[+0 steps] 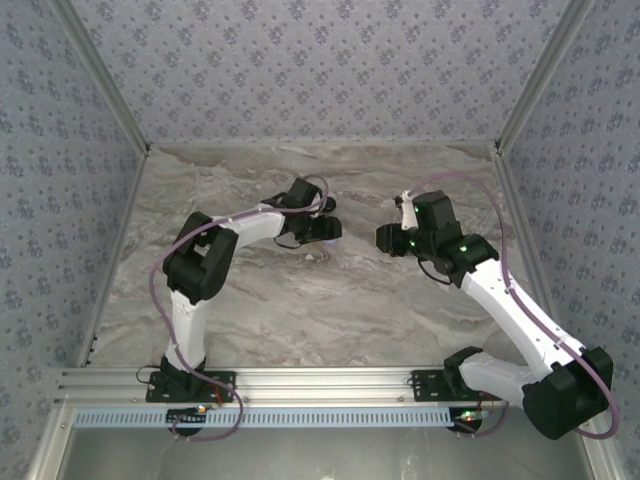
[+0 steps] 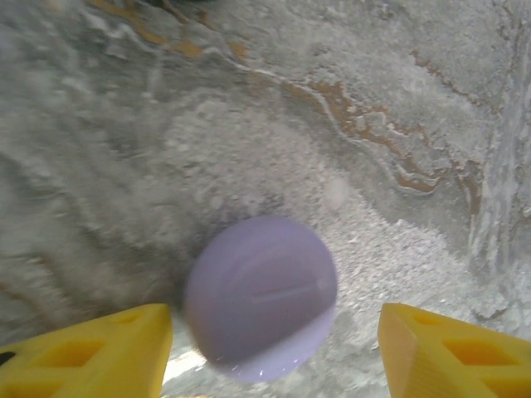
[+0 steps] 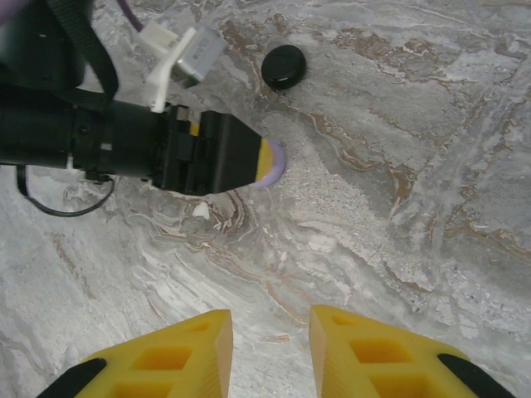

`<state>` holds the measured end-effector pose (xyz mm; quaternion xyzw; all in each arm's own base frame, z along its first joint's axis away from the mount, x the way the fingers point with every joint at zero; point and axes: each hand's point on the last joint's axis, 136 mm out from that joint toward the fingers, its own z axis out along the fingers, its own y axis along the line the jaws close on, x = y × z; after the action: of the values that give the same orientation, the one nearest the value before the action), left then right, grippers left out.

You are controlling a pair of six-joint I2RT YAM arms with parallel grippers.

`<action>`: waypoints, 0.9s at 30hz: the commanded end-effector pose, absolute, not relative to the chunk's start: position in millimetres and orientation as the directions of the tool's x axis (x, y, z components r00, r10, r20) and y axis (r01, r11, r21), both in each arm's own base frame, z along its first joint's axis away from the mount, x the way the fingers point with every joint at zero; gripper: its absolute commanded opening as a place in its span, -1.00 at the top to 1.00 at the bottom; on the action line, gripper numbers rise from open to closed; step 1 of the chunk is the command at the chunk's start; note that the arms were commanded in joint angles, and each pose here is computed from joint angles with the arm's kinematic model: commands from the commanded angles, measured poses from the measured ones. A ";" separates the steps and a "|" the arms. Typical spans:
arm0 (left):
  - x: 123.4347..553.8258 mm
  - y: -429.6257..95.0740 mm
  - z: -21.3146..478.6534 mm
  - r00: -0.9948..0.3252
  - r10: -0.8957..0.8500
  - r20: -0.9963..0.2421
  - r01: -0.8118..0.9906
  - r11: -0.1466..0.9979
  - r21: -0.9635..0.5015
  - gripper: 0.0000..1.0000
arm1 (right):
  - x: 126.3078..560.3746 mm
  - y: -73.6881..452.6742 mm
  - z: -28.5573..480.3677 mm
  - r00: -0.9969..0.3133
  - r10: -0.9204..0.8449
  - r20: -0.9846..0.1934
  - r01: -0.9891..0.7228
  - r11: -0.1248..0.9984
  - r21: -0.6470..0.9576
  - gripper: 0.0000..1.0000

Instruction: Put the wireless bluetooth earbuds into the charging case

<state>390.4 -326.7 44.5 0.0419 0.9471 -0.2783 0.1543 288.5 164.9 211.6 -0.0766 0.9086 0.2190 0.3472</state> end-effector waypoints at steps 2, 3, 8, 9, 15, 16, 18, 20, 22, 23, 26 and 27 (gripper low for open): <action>393.0 -294.8 79.3 -0.922 -0.011 -0.388 0.183 0.869 -0.459 -0.36 | 285.7 147.3 203.1 -0.756 0.008 -0.654 -0.239 0.927 0.287 0.29; 392.7 -287.4 85.0 -0.916 -0.013 -0.400 0.182 0.877 -0.445 -0.37 | 286.6 143.3 201.6 -0.755 0.007 -0.655 -0.225 0.936 0.270 0.28; 386.5 -253.9 111.5 -0.885 -0.013 -0.466 0.183 0.910 -0.371 -0.40 | 293.2 117.3 192.7 -0.750 0.037 -0.661 -0.111 0.977 0.181 0.24; 384.1 -246.4 116.1 -0.879 -0.014 -0.477 0.179 0.916 -0.358 -0.41 | 294.7 110.5 190.8 -0.747 0.040 -0.663 -0.086 0.984 0.156 0.24; 374.2 -198.0 144.3 -0.831 -0.045 -0.555 0.139 0.949 -0.284 -0.43 | 301.4 67.4 183.5 -0.718 0.059 -0.693 0.072 0.997 0.011 0.13; 373.0 -189.1 147.5 -0.821 -0.047 -0.569 0.128 0.956 -0.264 -0.45 | 301.4 60.4 181.5 -0.717 0.059 -0.695 0.095 0.995 -0.014 0.12; 369.2 -169.7 151.6 -0.804 -0.050 -0.593 0.101 0.970 -0.220 -0.48 | 302.6 47.2 177.5 -0.710 0.053 -0.702 0.132 0.989 -0.059 0.11; 365.8 -152.9 156.0 -0.788 -0.057 -0.613 0.076 0.979 -0.189 -0.50 | 304.6 35.9 174.5 -0.701 0.051 -0.711 0.165 0.982 -0.092 0.08; 363.8 -136.9 162.0 -0.765 -0.061 -0.641 0.052 0.986 -0.157 -0.55 | 306.2 24.2 170.9 -0.691 0.059 -0.721 0.205 0.972 -0.116 0.02; 363.1 -128.6 164.5 -0.752 -0.063 -0.656 0.038 0.990 -0.138 -0.58 | 307.5 18.8 170.1 -0.682 0.065 -0.728 0.224 0.967 -0.123 -0.03; 363.8 -107.5 168.7 -0.718 -0.065 -0.693 -0.002 0.996 -0.092 -0.66 | 310.7 2.6 163.9 -0.666 0.092 -0.740 0.278 0.951 -0.133 -0.15; 365.2 -100.2 169.3 -0.707 -0.068 -0.704 -0.019 0.997 -0.078 -0.68 | 311.7 -2.4 161.2 -0.662 0.101 -0.743 0.294 0.947 -0.133 -0.22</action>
<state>362.2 -124.2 161.5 -0.0196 0.9319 -0.0806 0.3531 305.4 18.0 155.8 0.0811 0.9206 -0.0884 0.3716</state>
